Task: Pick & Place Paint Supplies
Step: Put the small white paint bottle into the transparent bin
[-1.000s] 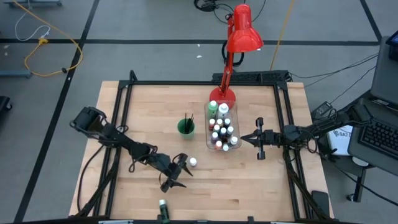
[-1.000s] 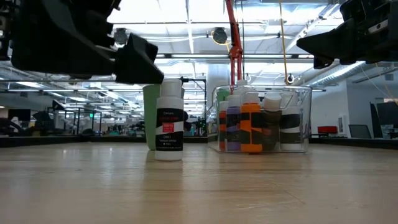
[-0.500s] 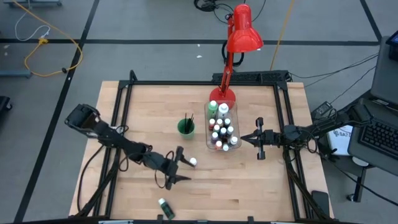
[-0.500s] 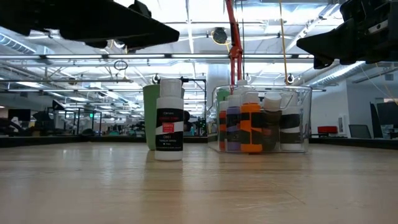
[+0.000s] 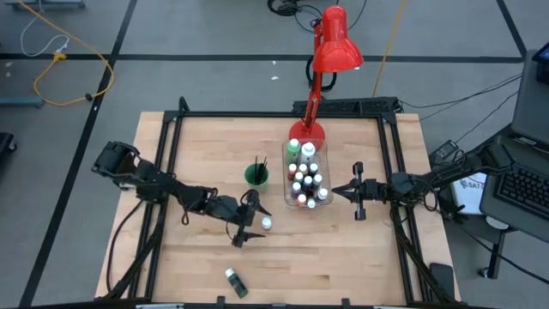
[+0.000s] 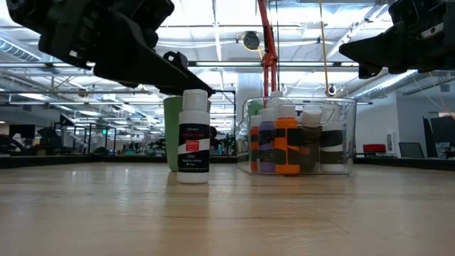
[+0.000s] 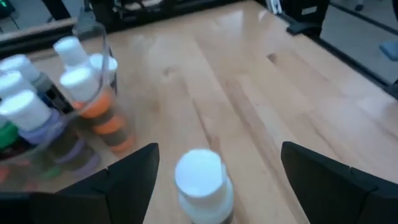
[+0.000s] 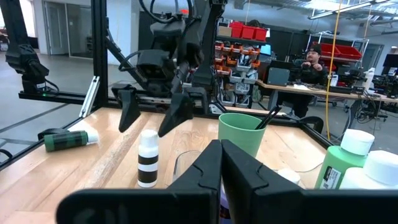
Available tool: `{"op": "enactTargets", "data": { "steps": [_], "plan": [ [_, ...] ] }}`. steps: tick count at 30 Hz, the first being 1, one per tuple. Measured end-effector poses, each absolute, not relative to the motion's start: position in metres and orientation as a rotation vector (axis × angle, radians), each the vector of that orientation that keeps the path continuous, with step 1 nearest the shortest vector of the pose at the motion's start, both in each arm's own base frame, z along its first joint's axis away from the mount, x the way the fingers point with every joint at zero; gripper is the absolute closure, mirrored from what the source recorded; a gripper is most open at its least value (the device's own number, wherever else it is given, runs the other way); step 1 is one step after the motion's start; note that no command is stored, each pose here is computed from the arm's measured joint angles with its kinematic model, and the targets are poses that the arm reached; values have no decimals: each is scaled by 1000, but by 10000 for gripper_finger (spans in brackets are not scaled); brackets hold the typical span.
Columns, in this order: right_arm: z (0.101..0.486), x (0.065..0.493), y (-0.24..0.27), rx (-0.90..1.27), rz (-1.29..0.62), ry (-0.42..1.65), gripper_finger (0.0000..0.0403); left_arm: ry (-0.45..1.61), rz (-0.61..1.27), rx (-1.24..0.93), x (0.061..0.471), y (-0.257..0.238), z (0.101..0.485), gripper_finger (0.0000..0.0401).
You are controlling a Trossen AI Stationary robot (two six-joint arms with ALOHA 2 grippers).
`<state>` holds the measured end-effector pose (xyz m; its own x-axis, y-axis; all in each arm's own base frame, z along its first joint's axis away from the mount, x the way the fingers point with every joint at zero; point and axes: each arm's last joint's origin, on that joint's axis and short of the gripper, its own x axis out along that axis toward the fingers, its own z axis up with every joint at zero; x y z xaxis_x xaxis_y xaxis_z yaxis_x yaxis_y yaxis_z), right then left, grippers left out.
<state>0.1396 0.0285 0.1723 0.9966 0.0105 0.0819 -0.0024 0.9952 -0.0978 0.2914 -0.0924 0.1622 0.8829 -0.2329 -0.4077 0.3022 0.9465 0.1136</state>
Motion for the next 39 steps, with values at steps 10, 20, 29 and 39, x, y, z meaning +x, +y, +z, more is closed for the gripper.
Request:
{"op": "enactTargets", "data": {
  "steps": [10,20,29,39],
  "plan": [
    [172,140,28,-100,6,-82,399,413,-236,120,291,-92,162,59],
    [172,140,28,-100,6,-82,399,437,-181,106,291,-90,160,59],
    [172,140,28,-98,6,-83,399,461,-178,72,290,-90,158,59],
    [172,140,28,-99,6,-83,399,479,-143,4,293,-79,157,59]
  ]
}}
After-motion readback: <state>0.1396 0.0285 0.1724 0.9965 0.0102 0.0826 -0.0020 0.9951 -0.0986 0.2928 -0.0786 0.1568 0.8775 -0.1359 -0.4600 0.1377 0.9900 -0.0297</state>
